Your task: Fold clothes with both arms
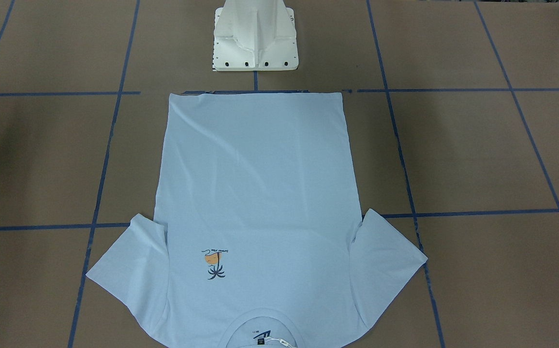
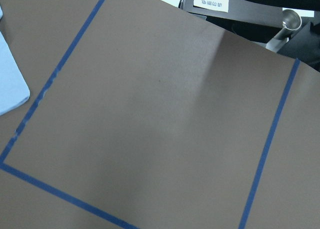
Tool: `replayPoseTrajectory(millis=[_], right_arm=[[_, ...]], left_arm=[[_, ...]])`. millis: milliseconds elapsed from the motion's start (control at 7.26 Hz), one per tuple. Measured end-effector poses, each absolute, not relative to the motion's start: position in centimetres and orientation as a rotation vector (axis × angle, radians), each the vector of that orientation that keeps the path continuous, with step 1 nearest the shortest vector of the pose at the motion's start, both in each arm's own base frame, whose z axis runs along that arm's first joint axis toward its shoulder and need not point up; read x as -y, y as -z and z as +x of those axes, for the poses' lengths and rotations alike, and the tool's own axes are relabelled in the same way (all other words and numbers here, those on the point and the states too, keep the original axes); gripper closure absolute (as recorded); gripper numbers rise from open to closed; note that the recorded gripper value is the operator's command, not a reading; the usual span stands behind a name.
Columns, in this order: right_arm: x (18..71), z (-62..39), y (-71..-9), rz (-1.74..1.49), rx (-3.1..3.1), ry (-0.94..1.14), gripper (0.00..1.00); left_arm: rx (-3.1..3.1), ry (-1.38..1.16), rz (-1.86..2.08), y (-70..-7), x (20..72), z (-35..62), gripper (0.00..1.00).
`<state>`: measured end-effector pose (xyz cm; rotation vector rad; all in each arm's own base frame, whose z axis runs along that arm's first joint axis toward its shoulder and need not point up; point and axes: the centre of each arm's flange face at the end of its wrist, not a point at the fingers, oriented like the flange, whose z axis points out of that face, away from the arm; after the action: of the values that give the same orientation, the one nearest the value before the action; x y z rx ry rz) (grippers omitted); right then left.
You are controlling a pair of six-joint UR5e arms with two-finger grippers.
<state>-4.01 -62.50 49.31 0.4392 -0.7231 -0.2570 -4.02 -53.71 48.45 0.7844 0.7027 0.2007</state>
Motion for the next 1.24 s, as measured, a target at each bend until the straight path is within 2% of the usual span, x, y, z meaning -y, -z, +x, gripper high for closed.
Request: replayPoseTrajectory(millis=[138, 413, 826, 1239], right_arm=[[64.8, -7.6, -48.8, 0.445, 0.768, 0.180, 0.01], [66.9, -17.2, -46.9, 0.446, 0.846, -0.002, 0.26], [65.1, -29.2, -45.5, 0.468, 0.866, -0.194, 0.37], [64.4, -34.7, -47.1, 0.486, 0.830, -0.210, 0.40]], left_arm=[[-0.709, -0.187, 0.789, -48.3, 53.7, -4.0, 0.00], [-0.713, -0.181, 0.792, -48.2, 53.7, -4.0, 0.00], [-0.712, -0.182, 0.792, -48.5, 53.7, -4.0, 0.00], [-0.713, -0.183, 0.790, -48.7, 53.6, -4.0, 0.00]])
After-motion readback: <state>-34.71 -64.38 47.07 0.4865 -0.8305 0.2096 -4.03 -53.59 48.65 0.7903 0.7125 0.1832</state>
